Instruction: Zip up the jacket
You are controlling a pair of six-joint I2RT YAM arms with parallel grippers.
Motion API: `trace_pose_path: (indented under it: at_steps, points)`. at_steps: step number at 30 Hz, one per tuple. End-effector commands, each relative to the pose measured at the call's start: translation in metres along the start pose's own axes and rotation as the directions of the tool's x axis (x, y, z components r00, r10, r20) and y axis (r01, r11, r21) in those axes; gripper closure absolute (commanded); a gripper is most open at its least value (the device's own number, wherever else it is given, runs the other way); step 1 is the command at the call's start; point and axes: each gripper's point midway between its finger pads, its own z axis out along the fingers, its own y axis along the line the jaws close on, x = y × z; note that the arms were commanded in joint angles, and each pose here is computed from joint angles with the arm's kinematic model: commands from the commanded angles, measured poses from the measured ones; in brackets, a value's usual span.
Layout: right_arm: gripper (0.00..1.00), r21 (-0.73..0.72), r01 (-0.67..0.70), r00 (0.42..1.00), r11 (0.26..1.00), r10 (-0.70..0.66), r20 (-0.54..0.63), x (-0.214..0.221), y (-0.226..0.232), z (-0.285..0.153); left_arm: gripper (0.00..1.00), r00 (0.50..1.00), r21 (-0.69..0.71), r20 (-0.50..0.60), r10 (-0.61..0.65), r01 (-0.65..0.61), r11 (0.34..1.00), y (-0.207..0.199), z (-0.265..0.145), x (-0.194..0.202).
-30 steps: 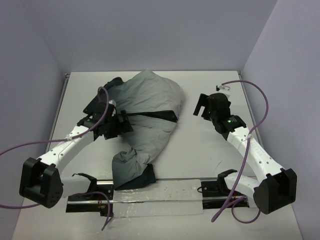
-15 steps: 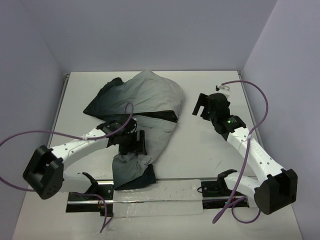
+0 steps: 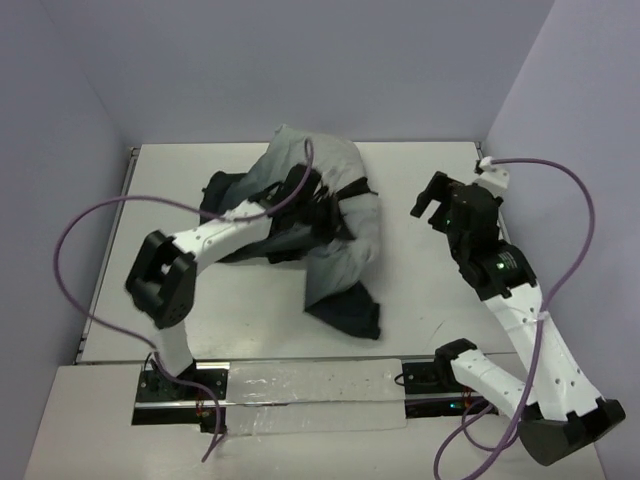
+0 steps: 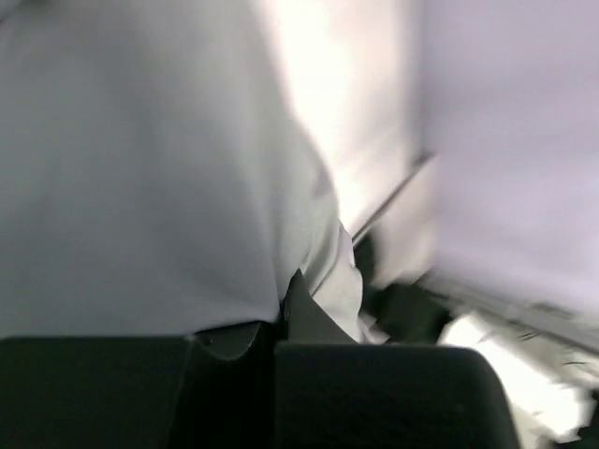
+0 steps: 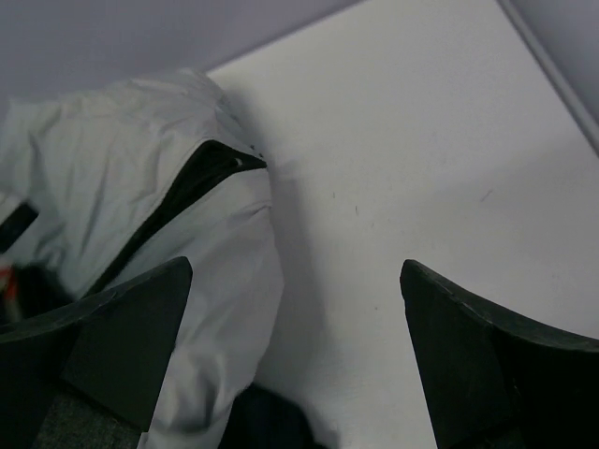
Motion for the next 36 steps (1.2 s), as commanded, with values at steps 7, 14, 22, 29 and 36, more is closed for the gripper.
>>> trace_pose_path:
  at_steps: [7, 14, 22, 29, 36]
  points:
    - [0.00, 0.024, -0.078, 0.966, 0.997, 0.069, 0.249, -0.077, -0.023, -0.067, 0.01, 0.949, 0.230, 0.202, 0.241, -0.285, 0.930, -0.143, 0.007, -0.142]
    - [0.00, -0.110, -0.022, 0.999, 0.994, 0.027, 0.045, -0.018, 0.013, -0.026, 0.09, 0.887, -0.055, 0.407, 0.219, -0.216, 0.975, -0.038, -0.108, -0.180]
    - [0.00, -0.278, -0.075, 0.967, 0.958, 0.002, -0.256, 0.092, 0.079, 0.018, 0.12, 0.907, -0.426, 0.341, 0.248, -0.087, 0.901, 0.095, -0.138, -0.127]
    - [0.27, -0.166, -0.230, 0.904, 0.959, 0.148, -0.400, 0.163, 0.088, 0.057, 0.01, 0.957, -0.433, 0.216, 0.192, -0.083, 0.898, 0.141, -0.094, -0.053]
    - [0.48, -0.125, -0.278, 0.877, 0.952, 0.199, -0.437, 0.180, 0.098, 0.086, 0.13, 0.959, -0.402, 0.199, 0.200, -0.106, 0.909, 0.136, -0.057, -0.051]
